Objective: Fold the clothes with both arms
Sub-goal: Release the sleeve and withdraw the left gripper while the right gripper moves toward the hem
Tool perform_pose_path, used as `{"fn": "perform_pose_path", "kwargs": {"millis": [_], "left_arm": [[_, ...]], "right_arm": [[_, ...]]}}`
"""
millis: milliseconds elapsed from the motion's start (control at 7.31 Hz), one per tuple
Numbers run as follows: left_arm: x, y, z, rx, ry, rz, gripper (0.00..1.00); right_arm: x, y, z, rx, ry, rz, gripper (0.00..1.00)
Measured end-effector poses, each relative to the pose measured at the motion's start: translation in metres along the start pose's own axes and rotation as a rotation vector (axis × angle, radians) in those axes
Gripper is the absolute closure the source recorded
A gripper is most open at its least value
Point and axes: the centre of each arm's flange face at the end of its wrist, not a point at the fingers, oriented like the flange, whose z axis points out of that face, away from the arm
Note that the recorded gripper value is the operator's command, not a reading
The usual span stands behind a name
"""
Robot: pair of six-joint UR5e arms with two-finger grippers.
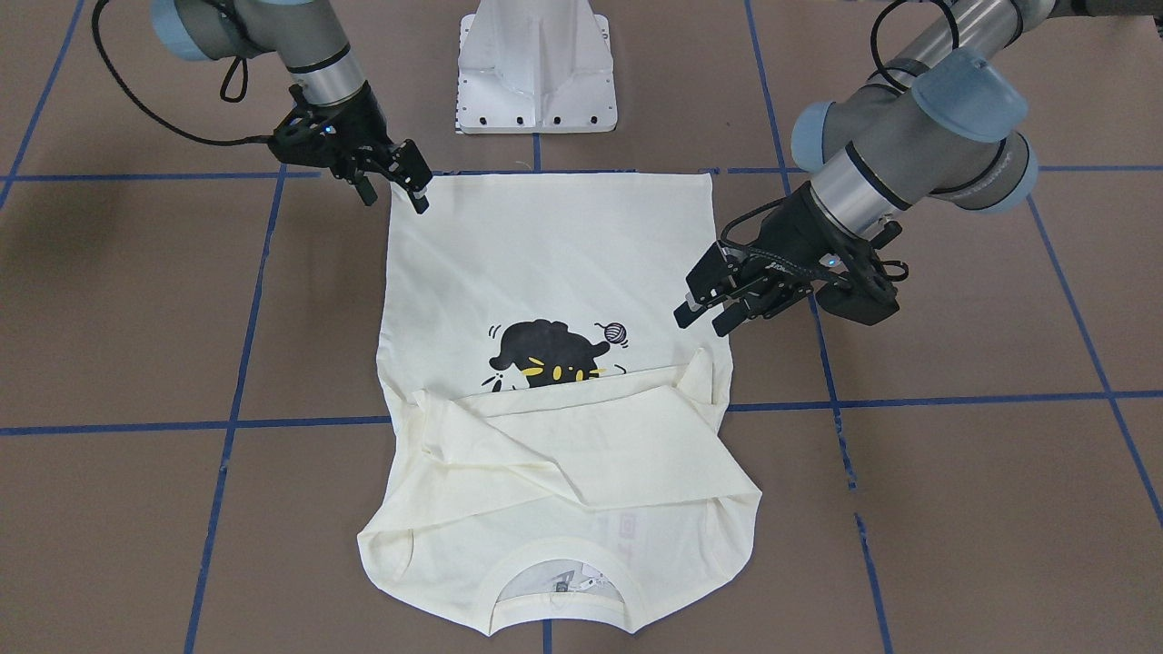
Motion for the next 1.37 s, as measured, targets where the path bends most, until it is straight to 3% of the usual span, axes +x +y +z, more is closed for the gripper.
{"fn": "perform_pose_path", "kwargs": {"millis": [137, 410, 821, 1094, 1368], "left_arm": [[-0.005, 0.002, -0.005, 0.003, -0.001, 0.001, 0.34], [-0.009, 0.005, -0.010, 0.006, -0.001, 0.000, 0.33], [-0.009, 0.007, -0.014, 0.009, 0.003, -0.001, 0.32], [-0.008, 0.008, -0.016, 0.009, 0.005, -0.002, 0.32], [-0.008, 0.008, -0.016, 0.009, 0.005, -0.003, 0.32]], "right_arm": [[0.009, 0.031, 0.005, 0.016, 0.025, -0.003, 0.05], [0.023, 0.056, 0.011, 0.026, 0.060, 0.007, 0.22], [0.031, 0.057, 0.016, 0.054, 0.086, 0.000, 0.82], [0.033, 0.058, 0.018, 0.056, 0.094, -0.003, 0.96], [0.039, 0.058, 0.021, 0.055, 0.108, -0.008, 1.00]]}}
